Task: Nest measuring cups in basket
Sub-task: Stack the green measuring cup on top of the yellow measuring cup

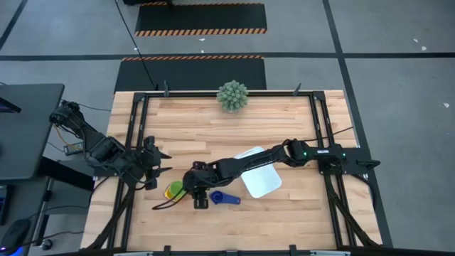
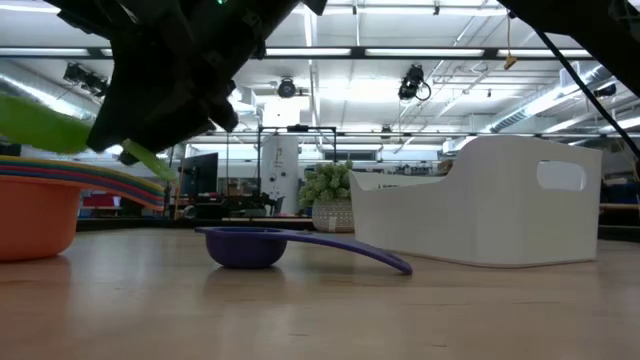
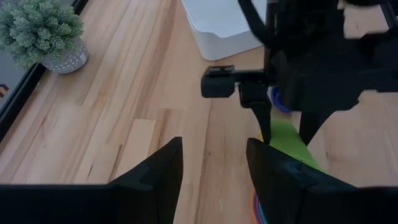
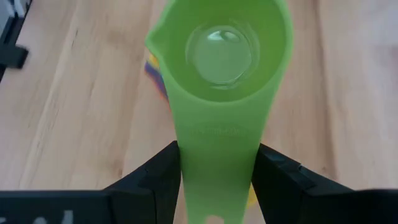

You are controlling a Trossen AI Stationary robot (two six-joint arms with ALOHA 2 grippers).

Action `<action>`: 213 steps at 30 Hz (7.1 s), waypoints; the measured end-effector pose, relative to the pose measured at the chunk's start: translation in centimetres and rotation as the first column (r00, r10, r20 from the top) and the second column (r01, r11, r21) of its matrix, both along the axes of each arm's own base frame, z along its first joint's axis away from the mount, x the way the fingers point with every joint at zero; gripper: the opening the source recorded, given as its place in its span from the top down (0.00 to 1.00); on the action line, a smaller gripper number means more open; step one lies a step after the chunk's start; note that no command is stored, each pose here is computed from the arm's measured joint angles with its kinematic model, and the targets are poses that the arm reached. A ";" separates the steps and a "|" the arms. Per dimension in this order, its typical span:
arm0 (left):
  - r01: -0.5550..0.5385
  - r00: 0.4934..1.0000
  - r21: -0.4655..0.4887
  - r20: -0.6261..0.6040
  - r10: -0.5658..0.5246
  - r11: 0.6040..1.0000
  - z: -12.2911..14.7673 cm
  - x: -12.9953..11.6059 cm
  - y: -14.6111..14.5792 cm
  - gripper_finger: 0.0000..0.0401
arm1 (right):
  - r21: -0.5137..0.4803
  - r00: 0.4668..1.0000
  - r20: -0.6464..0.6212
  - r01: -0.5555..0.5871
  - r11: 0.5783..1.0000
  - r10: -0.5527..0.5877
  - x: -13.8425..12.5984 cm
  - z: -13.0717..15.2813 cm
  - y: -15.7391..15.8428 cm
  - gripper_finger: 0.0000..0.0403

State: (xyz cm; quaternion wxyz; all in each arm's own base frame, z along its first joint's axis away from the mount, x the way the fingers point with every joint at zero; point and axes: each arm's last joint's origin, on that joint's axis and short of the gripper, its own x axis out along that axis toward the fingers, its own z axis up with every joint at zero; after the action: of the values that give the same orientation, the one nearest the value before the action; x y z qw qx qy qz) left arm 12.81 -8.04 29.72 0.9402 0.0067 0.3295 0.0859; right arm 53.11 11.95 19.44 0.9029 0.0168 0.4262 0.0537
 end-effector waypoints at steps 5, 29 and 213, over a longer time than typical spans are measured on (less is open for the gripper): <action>0.005 1.000 0.006 -0.001 -0.005 1.000 0.0 0.0 0.0 0.54 | -0.009 0.999 0.030 -0.034 0.999 0.034 0.1 1.2 0.2 0.54; 0.036 0.994 -0.003 0.105 -0.036 0.999 2.6 -1.3 0.3 0.54 | -0.065 0.985 0.093 -0.141 0.988 0.147 0.8 1.4 -0.5 0.54; 0.154 0.983 -0.091 -0.087 -0.162 0.984 -12.9 3.7 -4.6 0.54 | -0.031 0.961 -0.245 -0.137 0.990 0.126 -4.8 1.7 2.7 0.47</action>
State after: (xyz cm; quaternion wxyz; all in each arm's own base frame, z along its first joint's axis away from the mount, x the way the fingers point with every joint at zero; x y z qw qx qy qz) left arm 16.55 -12.65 16.82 0.9270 -0.0025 0.3751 -0.0034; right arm 48.34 14.65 21.11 0.8387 -0.0264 0.5345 0.1009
